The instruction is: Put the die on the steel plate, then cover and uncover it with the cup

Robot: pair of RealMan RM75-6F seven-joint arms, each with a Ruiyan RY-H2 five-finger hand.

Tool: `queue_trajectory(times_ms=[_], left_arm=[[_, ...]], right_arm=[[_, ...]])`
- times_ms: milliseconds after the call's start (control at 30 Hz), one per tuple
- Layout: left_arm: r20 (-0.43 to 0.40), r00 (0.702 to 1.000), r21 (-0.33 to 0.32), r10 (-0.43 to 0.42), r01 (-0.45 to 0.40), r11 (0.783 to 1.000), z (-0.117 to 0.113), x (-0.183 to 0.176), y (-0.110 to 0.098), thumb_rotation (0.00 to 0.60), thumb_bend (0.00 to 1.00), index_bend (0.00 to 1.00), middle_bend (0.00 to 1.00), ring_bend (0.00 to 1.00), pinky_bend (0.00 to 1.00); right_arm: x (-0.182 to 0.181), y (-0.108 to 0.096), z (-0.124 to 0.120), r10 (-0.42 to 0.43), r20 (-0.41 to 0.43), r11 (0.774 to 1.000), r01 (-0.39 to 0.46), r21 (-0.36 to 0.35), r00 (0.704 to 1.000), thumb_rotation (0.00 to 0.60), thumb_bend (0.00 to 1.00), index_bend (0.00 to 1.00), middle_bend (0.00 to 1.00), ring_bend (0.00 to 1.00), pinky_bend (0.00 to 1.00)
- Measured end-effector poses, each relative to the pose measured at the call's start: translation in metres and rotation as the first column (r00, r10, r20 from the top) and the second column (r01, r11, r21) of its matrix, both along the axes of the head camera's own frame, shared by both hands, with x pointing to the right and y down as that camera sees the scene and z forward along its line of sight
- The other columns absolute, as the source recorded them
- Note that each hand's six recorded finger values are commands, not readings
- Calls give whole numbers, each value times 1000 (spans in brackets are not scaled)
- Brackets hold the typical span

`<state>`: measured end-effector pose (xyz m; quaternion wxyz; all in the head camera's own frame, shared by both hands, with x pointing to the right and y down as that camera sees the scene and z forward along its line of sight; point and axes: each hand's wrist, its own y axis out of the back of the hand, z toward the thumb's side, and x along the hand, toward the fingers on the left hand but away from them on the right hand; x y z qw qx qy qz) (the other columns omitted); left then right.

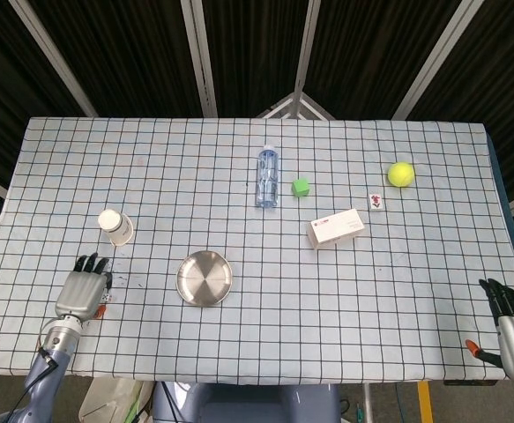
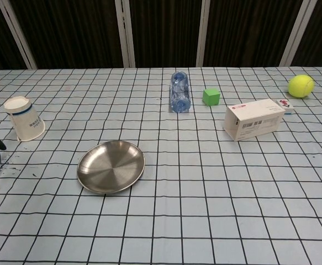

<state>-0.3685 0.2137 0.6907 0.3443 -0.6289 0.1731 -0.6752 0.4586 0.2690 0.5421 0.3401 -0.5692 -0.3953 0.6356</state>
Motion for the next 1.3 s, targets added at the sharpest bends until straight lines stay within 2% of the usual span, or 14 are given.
queue_trajectory(times_ms=[200, 600, 1100, 1300], left_arm=[[6, 1000, -4, 0, 0, 1000, 3, 0, 1, 600, 373, 456, 124, 0, 62], [-13, 1000, -1, 2, -2, 1000, 5, 3, 2, 600, 471, 516, 158, 0, 62], [-14, 1000, 8, -1, 1, 1000, 1, 2, 4, 600, 477, 519, 164, 0, 62], [-50, 999, 33, -3, 4, 999, -7, 10, 1, 600, 477, 519, 167, 0, 62]], right_arm=[[1, 0, 0, 2, 0, 1000, -2, 1, 1000, 600, 42, 108, 125, 132, 90], [0, 0, 1, 3, 1, 1000, -3, -6, 1000, 600, 41, 108, 124, 132, 91], [-1, 1, 1, 4, 3, 1000, -4, -8, 1000, 600, 42, 108, 125, 132, 91], [-1, 0, 1, 4, 4, 1000, -4, -7, 1000, 600, 42, 108, 125, 132, 91]])
